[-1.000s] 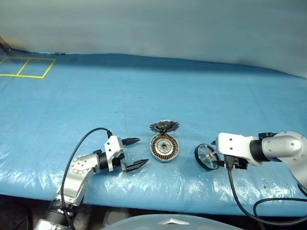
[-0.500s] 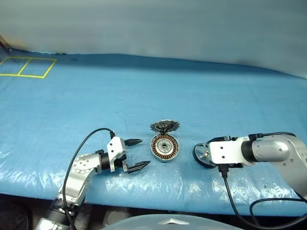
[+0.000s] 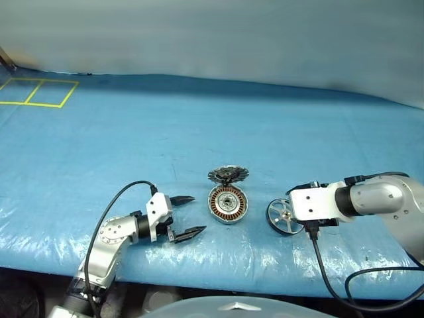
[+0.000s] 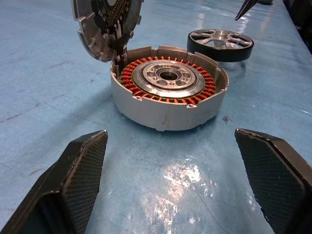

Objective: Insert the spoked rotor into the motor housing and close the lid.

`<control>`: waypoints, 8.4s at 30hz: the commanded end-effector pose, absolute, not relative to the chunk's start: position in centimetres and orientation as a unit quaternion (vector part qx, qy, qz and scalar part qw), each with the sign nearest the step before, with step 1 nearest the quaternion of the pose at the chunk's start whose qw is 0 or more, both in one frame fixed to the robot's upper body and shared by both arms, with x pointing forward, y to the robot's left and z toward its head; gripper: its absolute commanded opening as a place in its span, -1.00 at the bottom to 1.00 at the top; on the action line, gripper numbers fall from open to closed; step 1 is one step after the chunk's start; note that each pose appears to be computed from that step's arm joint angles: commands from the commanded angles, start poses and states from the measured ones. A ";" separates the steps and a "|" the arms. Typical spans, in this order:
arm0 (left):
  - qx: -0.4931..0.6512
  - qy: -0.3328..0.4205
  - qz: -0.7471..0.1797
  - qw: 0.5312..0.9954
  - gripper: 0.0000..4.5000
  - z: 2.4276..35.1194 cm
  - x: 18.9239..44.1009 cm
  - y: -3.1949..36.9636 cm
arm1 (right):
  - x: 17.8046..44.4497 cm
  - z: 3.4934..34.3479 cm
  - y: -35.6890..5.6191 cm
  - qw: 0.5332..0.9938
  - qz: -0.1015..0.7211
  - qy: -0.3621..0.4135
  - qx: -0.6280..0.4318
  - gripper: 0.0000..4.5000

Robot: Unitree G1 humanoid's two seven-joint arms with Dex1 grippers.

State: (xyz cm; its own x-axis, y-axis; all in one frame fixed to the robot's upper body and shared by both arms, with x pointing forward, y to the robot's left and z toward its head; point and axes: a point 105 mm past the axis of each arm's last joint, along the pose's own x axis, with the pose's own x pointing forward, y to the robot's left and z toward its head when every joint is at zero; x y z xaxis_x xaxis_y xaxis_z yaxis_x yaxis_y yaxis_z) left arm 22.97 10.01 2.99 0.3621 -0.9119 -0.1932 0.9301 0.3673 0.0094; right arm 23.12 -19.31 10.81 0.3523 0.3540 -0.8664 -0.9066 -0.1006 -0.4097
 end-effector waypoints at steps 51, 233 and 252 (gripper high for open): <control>0.075 0.006 -0.604 0.794 1.00 6.2 20.6 8.0 | 23.6 10.0 -18.2 0.665 0.520 0.244 -0.478 -0.42; 0.101 0.007 -0.637 0.765 -1.00 12.7 23.8 8.4 | 24.2 9.8 -9.9 0.877 0.457 0.107 -0.105 0.46; 0.071 0.025 -0.579 0.812 -1.00 11.6 23.9 9.5 | 24.5 6.4 -8.9 0.851 0.482 0.149 -0.145 0.83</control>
State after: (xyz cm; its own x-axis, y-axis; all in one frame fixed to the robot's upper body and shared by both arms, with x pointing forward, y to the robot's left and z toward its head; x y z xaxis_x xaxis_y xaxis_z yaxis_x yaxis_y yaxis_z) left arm 23.81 9.46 10.79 0.3215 -0.9351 -0.1488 0.9468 0.3155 0.0627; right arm 24.68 -8.89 6.84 0.4929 0.7810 -0.3835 -0.8634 0.4936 -0.1043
